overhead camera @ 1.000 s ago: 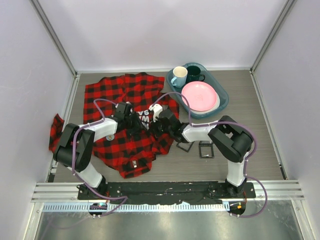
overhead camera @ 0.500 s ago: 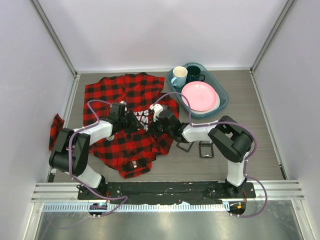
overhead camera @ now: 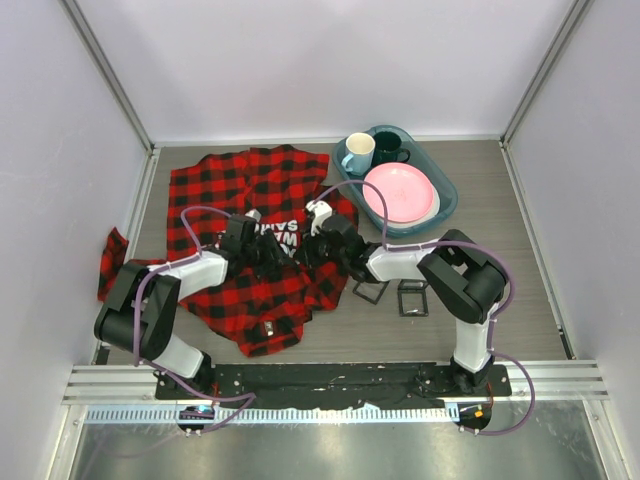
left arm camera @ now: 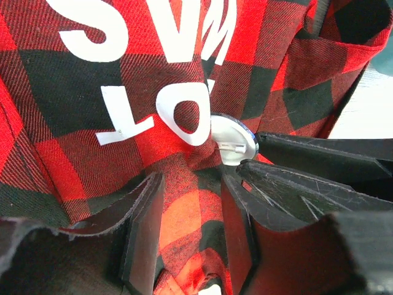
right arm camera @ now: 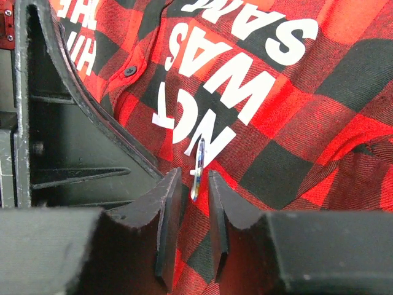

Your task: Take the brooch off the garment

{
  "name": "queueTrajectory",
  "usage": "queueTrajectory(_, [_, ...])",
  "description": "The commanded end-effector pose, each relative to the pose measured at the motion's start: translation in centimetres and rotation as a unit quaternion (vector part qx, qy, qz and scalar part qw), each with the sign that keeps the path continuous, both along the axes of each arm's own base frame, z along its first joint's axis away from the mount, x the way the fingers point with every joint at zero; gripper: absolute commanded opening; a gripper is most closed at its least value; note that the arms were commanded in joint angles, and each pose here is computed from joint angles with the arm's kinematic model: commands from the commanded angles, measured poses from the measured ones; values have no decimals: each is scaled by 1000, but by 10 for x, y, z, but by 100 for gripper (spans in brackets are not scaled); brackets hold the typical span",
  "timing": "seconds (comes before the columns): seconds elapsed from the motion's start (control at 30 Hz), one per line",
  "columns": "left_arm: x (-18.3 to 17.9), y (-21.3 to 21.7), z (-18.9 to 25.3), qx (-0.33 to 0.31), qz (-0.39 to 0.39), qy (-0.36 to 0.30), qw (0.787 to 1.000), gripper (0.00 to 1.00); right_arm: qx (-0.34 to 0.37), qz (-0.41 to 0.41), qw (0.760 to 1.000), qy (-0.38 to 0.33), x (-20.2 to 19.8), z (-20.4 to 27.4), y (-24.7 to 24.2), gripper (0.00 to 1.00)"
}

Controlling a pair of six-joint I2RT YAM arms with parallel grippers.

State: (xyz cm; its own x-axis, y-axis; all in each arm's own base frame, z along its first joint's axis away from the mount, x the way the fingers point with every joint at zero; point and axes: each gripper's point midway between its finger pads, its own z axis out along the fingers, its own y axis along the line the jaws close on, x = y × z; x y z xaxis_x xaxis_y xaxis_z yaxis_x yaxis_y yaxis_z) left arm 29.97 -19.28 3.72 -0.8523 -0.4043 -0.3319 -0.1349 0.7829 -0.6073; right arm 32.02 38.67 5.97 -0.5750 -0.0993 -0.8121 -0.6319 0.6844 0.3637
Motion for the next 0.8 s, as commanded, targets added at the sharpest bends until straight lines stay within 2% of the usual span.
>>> queueTrajectory(0.0, [5,-5,9,-12,-10,-29,999,46,22,-19,999,-20,16,16,4,30])
queueTrajectory(0.2, [8,1,19,5,-8,-45,999,45,31,-15,999,-11,3,12,-4,40])
queueTrajectory(0.33, [10,2,22,10,-8,-52,999,46,23,-10,1000,-5,3,4,-3,40])
queueTrajectory(0.43, [12,1,23,8,-8,-54,999,46,22,-10,1000,-5,4,2,-2,37])
queueTrajectory(0.6, [15,-1,19,6,-6,-50,999,46,30,0,1000,-5,3,3,3,25])
queueTrajectory(0.7, [18,-3,19,4,-7,-50,999,46,32,5,999,-2,2,2,5,24])
queueTrajectory(0.77, [21,-4,20,4,-6,-53,999,45,34,8,999,-4,2,4,6,19])
